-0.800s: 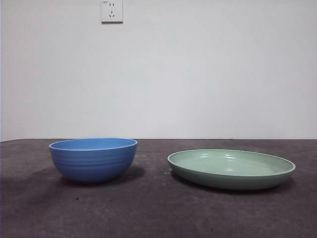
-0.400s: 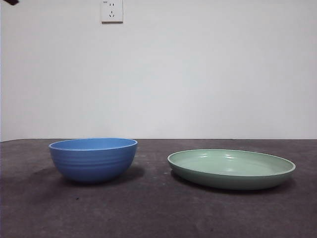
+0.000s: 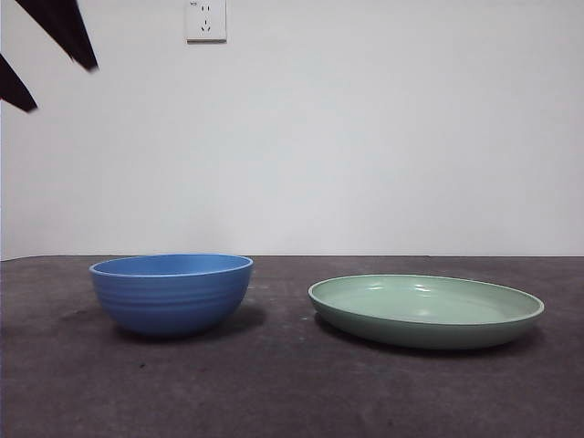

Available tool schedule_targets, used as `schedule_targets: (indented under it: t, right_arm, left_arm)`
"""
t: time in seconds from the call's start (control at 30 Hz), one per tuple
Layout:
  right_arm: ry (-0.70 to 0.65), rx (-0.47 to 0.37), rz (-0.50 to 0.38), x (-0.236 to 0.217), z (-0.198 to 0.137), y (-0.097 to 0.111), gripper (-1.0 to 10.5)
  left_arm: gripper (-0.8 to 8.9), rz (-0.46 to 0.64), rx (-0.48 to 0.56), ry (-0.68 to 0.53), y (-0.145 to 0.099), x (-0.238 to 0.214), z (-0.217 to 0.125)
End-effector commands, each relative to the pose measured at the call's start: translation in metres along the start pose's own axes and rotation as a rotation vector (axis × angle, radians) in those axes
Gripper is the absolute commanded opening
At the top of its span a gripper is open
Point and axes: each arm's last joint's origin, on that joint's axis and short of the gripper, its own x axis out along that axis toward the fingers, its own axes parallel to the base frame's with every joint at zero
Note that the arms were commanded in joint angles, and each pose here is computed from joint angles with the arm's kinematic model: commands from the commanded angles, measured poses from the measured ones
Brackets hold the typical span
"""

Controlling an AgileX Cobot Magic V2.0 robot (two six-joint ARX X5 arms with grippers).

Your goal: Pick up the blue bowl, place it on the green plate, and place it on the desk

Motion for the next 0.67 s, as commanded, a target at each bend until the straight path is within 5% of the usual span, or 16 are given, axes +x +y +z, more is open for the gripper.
schedule_targets:
  t: [0.03,0.67]
  right_arm:
    - [-0.018,-0.007,0.002,-0.003,0.004,0.002,3.8]
    - [-0.025,-0.01,0.001,-0.003,0.005,0.002,3.8]
  left_arm:
    - [4.01,0.048,-0.006,0.039,0.003,0.017,0.016]
    - [3.95,0.181,-0.01,0.26,0.031,0.154,0.026]
